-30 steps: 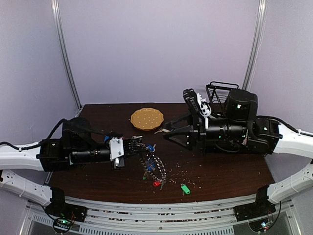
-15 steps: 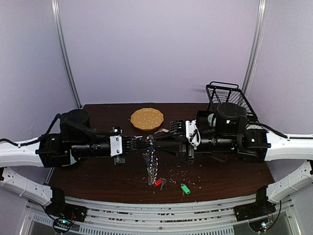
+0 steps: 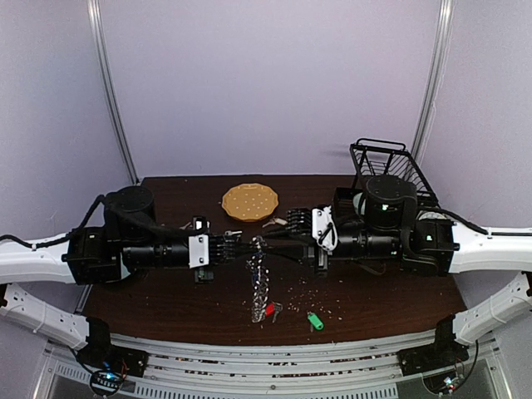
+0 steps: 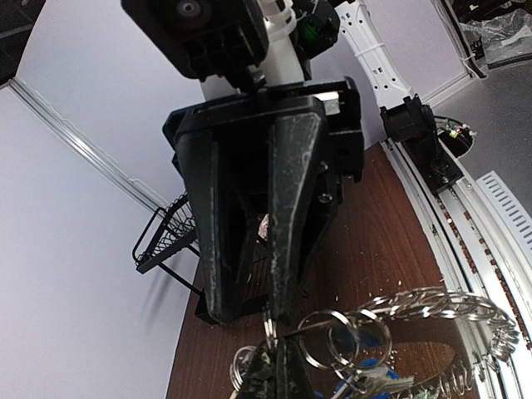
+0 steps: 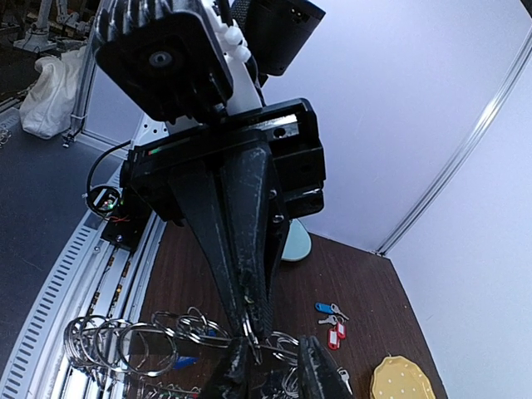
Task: Put the keys on the keyring
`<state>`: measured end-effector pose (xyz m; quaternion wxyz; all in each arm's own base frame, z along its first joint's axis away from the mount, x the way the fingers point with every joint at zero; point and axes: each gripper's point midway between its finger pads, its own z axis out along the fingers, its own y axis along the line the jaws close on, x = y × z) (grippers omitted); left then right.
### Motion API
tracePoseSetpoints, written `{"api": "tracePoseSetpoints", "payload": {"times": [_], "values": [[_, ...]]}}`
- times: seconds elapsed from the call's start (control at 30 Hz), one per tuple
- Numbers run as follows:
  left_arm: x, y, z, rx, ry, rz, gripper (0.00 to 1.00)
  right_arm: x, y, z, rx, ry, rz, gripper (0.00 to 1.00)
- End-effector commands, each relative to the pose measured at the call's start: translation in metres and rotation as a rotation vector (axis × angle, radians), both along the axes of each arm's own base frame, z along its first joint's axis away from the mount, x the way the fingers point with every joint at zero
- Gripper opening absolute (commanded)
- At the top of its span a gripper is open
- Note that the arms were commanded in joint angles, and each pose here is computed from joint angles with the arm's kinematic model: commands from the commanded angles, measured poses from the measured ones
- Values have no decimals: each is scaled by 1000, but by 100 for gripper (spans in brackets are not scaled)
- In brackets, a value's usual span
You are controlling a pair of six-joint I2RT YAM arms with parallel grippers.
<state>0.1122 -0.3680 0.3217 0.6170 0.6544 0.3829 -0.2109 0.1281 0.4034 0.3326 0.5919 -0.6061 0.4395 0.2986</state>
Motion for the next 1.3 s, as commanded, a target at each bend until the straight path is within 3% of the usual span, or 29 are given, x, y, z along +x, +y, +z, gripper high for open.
{"api": "tracePoseSetpoints", "payload": {"times": [0.0, 0.13, 0.23, 0.53, 0.63, 0.73, 0.87, 1.03, 1.27], "values": [[-5, 0, 45, -137, -48, -23, 0, 6, -1, -5, -13, -9, -25, 21], [-6, 0, 44, -136, -47, -28, 0, 7, 2, -6, -16, -2, -20, 14], [-6, -1, 43, -135, -47, -30, 0, 7, 3, -7, -21, 6, -16, 1], [-10, 0, 42, -151, -17, -47, 0, 10, 0, -1, -31, -39, -31, 0], [-13, 3, 35, -121, 19, -58, 26, 3, -9, -7, -77, -155, 6, 0], [-14, 5, 23, -56, 49, -53, 38, -6, -16, -2, -95, -299, 57, 0], [-16, 3, 14, 39, 68, -69, 35, -10, -19, 13, -123, -387, 87, 0], [-19, -7, 11, 117, 87, -111, 22, -16, -18, 8, -190, -516, 145, 0], [-18, -16, 7, 187, 115, -127, 15, -22, -13, 12, -188, -555, 185, 0]]}}
